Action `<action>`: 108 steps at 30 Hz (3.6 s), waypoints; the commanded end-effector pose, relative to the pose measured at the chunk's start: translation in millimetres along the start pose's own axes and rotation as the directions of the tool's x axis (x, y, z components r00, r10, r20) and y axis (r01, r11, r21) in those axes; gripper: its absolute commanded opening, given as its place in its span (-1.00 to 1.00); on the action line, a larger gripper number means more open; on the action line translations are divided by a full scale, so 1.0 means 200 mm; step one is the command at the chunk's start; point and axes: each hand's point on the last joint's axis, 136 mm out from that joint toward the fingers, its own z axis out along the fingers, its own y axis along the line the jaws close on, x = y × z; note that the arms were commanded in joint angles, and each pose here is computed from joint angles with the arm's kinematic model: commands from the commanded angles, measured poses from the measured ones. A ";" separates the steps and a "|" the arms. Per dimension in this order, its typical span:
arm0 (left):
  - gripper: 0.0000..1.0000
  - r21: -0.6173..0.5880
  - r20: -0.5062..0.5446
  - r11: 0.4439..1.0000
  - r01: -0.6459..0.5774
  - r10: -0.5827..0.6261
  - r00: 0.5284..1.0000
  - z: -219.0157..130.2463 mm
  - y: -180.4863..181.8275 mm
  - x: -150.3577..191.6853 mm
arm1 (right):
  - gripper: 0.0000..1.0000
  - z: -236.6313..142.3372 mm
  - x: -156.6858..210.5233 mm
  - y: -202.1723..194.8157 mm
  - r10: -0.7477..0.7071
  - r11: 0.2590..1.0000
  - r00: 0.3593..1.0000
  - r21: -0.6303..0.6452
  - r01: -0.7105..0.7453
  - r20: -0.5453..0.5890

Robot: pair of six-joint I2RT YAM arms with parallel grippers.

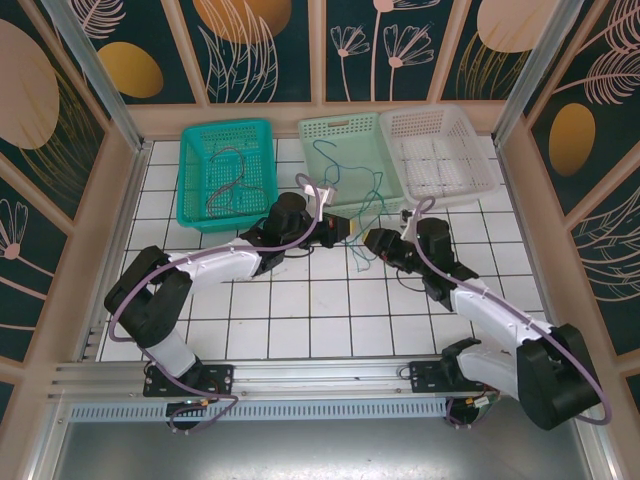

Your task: Untangle the cables

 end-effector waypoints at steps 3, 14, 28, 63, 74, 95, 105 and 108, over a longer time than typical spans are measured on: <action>-1.00 0.018 0.054 1.000 -0.014 0.013 0.998 -0.02 -0.04 -0.08 | -0.25 -0.02 0.05 0.00 -0.010 1.000 0.999 -0.025 0.010 -0.031; -0.80 0.049 0.061 0.999 0.002 -0.005 0.998 -0.03 -0.07 -0.08 | -1.00 -0.02 0.06 0.01 -0.039 0.999 0.998 -0.027 0.038 -0.049; 0.97 -0.132 -0.118 0.978 -0.162 0.147 0.982 -0.13 0.08 0.08 | -1.00 -0.13 0.16 -0.23 -0.116 0.959 0.979 0.237 0.155 -0.170; 0.22 0.228 -0.479 0.918 -0.324 0.396 0.784 0.17 -0.09 0.47 | -1.00 -0.11 0.13 -0.23 -0.095 0.967 0.977 0.217 0.136 -0.189; -1.00 0.134 -0.449 0.920 -0.370 0.389 0.804 0.22 -0.04 0.39 | -1.00 -0.14 0.17 -0.28 -0.066 0.959 0.975 0.257 0.121 -0.210; -1.00 -0.272 0.059 0.953 -0.137 0.159 0.986 -0.28 0.09 -0.28 | -1.00 -0.35 0.19 -0.30 0.031 0.989 0.992 0.145 -0.013 -0.125; -1.00 -0.230 0.089 0.971 -0.062 0.084 0.993 -0.30 0.07 -0.26 | -1.00 -0.40 0.25 -0.17 -0.020 1.000 0.978 0.019 0.024 -0.206; -1.00 -0.128 0.053 0.989 -0.069 0.076 0.996 -0.26 0.01 -0.20 | -1.00 -0.39 0.24 -0.17 -0.026 0.999 0.978 0.041 0.036 -0.209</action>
